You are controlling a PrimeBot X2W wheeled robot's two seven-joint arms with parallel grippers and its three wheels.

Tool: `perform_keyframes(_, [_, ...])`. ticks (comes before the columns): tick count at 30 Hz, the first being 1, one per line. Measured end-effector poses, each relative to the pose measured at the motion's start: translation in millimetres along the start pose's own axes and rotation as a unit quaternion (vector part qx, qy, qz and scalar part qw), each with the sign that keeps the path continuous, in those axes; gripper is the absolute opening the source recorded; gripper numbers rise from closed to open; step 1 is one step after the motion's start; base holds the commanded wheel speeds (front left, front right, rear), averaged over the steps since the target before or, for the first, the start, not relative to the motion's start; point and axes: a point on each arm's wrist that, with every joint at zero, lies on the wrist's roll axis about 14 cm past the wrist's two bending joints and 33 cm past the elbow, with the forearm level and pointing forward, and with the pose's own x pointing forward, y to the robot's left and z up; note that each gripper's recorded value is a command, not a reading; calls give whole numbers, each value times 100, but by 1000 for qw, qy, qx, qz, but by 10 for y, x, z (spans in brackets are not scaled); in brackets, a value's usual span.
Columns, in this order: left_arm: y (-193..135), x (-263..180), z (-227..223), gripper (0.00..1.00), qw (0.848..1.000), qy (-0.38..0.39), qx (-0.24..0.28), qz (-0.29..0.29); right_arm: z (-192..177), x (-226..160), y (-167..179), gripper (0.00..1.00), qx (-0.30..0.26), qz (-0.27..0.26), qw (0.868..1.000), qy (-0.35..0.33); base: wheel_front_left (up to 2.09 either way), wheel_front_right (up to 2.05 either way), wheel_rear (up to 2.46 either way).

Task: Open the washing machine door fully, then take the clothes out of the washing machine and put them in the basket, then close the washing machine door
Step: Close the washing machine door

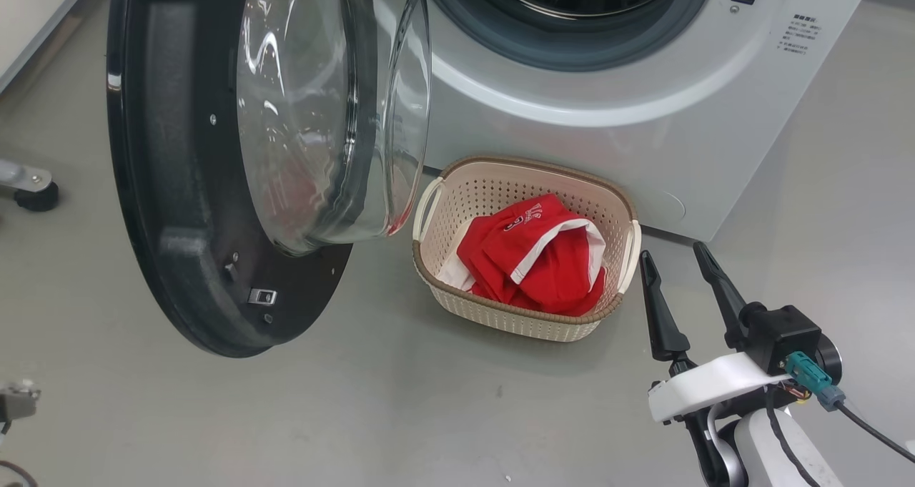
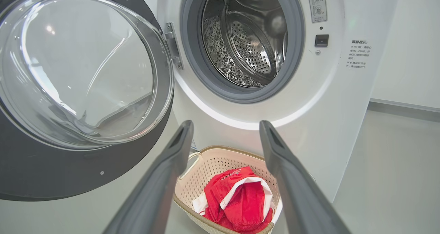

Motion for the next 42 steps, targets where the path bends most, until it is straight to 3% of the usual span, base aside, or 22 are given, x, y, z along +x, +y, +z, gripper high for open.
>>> perform_keyframes(6, [29,79,-20,0,993,23,-118,22,-28,-4,-18,100,2,-2,1000,3,0,0,0])
perform_keyframes(11, [16,149,-32,0,972,35,-230,31,-50,-6,-27,100,4,-3,1000,6,0,0,0])
perform_keyframes(18, [-68,199,-95,0,943,69,-324,13,-70,-5,-26,100,6,-2,1000,8,0,0,0])
perform_keyframes(33, [96,120,-630,0,928,173,-323,58,-59,-2,-52,100,5,-5,1000,6,0,0,0])
perform_keyframes(42, [-56,91,-913,0,913,233,-332,45,-30,8,-91,100,4,-10,1000,2,0,0,0])
